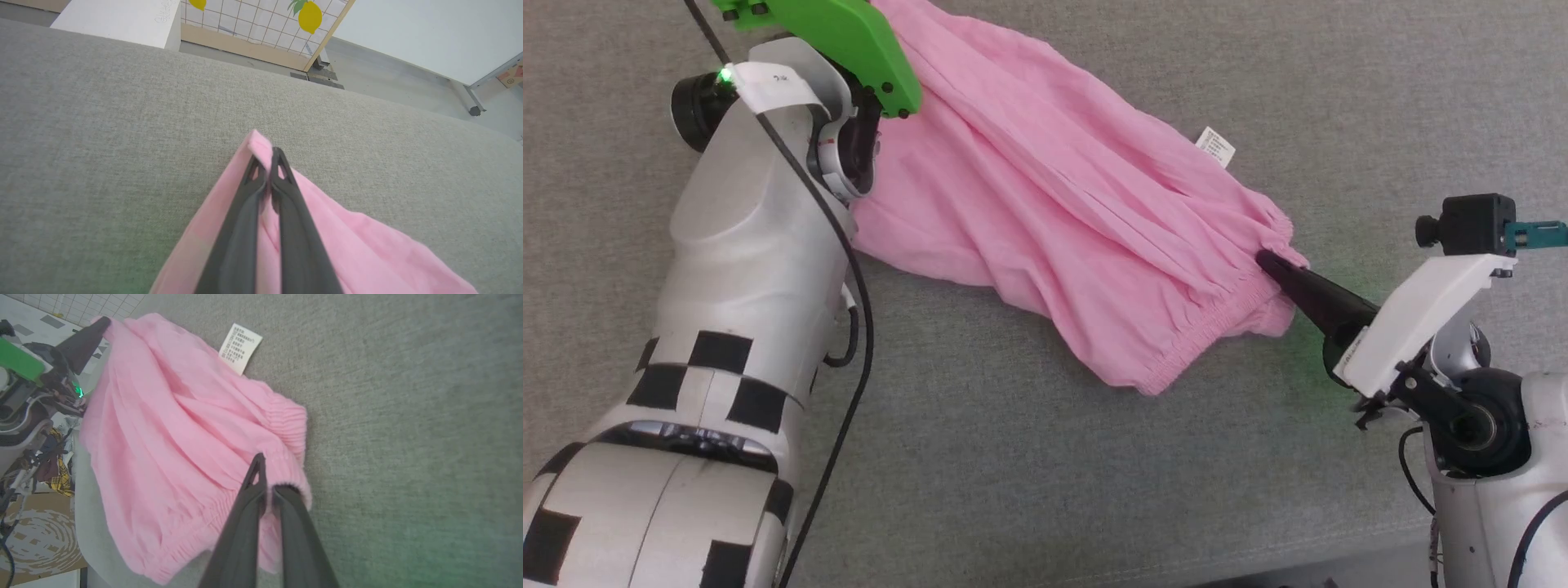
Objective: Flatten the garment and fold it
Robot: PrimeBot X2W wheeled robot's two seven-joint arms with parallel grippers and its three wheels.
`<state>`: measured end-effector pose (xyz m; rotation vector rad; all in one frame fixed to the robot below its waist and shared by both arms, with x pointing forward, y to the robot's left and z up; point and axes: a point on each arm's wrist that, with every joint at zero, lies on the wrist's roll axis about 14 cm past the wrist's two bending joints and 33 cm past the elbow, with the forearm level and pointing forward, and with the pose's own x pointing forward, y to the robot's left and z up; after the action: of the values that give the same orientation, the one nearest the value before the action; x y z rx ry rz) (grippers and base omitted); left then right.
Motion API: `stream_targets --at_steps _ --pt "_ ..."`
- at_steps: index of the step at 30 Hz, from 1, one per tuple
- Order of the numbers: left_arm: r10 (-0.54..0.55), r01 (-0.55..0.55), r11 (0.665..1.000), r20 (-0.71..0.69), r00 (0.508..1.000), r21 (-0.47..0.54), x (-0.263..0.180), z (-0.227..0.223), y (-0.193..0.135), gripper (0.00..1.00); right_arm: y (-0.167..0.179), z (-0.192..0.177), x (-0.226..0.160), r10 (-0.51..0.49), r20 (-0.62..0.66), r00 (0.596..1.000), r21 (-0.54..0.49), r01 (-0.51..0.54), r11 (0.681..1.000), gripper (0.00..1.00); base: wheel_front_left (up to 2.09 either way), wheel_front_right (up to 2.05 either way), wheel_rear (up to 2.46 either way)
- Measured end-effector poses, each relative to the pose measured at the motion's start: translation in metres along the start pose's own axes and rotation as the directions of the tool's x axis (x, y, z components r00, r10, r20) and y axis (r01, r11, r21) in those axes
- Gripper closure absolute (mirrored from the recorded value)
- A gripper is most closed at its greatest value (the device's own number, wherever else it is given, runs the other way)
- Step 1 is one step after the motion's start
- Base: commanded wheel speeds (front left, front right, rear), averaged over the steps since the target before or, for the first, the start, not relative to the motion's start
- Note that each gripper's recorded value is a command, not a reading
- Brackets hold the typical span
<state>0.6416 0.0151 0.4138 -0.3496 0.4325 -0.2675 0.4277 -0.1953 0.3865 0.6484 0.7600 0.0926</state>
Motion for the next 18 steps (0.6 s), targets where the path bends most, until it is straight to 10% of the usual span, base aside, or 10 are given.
stream_targets --at_steps 1,2,18 --pt "0.003 -0.003 1.000 -0.009 1.000 -0.004 0.001 -0.003 0.001 0.31 0.000 0.000 0.000 0.001 0.006 1.000 0.004 -0.001 1.000 0.35 0.00 0.00 0.00" --pt "0.005 -0.005 1.000 -0.013 1.000 -0.008 0.002 -0.005 0.002 0.00 0.000 0.000 0.001 0.003 0.008 1.000 0.009 -0.003 1.000 0.00 0.00 0.00 0.00" --pt "-0.040 0.030 0.998 0.184 0.982 0.060 -0.031 0.059 0.001 0.00 0.002 0.023 -0.035 -0.012 0.162 0.987 -0.050 0.021 0.999 0.00 0.00 0.00 0.00"
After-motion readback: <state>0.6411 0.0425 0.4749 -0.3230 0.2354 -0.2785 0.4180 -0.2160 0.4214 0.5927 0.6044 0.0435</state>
